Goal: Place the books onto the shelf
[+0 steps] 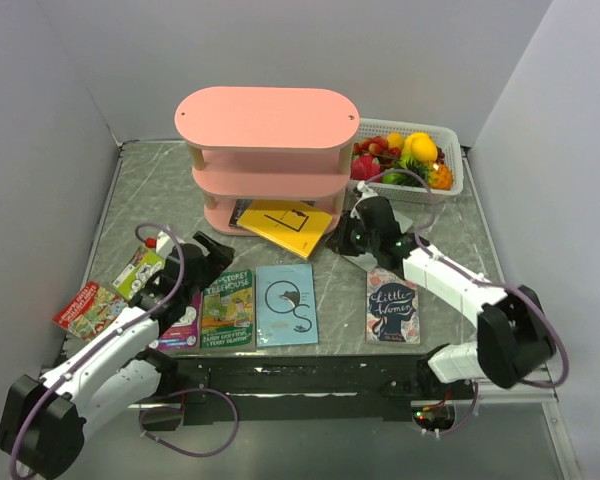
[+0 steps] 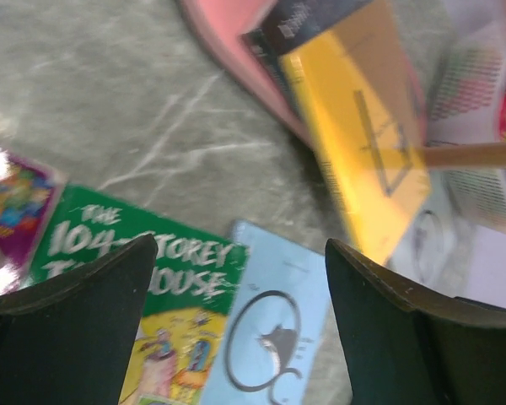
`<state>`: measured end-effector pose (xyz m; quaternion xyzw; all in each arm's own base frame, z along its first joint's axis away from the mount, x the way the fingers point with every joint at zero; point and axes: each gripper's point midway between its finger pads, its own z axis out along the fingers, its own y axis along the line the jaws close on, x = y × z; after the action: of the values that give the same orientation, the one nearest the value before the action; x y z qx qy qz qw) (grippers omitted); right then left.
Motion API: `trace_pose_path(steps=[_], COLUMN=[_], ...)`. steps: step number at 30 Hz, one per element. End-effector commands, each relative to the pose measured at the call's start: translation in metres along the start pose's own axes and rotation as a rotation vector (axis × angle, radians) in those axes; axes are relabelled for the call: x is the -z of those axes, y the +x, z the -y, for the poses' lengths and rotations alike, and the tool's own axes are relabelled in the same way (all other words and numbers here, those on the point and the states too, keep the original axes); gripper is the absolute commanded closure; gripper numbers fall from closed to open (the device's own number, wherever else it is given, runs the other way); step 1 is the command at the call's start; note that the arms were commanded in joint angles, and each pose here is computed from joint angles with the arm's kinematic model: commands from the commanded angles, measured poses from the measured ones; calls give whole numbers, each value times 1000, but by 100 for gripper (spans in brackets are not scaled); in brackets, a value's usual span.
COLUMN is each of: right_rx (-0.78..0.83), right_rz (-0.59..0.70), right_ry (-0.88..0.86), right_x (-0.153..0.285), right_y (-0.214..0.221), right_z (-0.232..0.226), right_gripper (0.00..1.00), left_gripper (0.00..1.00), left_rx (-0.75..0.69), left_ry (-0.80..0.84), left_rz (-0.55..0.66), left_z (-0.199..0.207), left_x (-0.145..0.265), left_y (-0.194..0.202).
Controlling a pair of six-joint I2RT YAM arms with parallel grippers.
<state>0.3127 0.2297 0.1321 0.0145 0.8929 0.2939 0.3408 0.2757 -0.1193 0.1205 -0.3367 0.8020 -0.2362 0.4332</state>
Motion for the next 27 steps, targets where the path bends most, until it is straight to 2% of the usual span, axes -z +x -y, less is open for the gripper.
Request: trace_pose_path(steps=[1, 4, 5, 6, 7, 8, 10, 11, 13, 14, 17, 21, 27], right_rx=[133, 164, 139, 108, 62, 64, 50, 17, -4, -44, -80, -159, -310], right_rz=[299, 360, 346, 298, 238, 189, 123, 118, 229, 231, 226, 183, 172], right_ry=[156, 126, 124, 93, 87, 43, -45, -59, -172, -173, -188, -199, -186], right_x=[30, 32, 29, 28, 24, 26, 24, 23, 31, 29, 24, 7, -14], right_y=[-46, -45, -39, -31, -25, -26, -16, -10, -26, -18, -19, -9, -3], right_z=[0, 0, 3, 0, 4, -5, -20, -16, -35, -29, -33, -27, -12], right_gripper=[95, 95, 95, 100, 100, 100, 100, 100, 100, 100, 100, 100, 100], left_gripper=[14, 16, 19, 21, 24, 41, 55, 66, 81, 88, 91, 95, 99], left_rx=[24, 45, 49, 53, 49, 50, 61, 65, 92, 99, 134, 91, 90], left_ry=[274, 337, 347, 341, 419, 442, 464, 476, 469, 480, 464, 392, 322], left_rz=[-39, -57, -75, -81, -112, -123, -175, -180, -240, -234, -205, -204, -241], left_z=[64, 77, 78, 74, 87, 89, 88, 90, 89, 91, 95, 99, 84], left_x=[2, -6, -8, -18, -15, -18, -32, -38, -56, -61, -75, -101, -134], left_y=[-17, -28, -28, -33, -34, -35, -38, -41, -44, -49, -64, -77, -74])
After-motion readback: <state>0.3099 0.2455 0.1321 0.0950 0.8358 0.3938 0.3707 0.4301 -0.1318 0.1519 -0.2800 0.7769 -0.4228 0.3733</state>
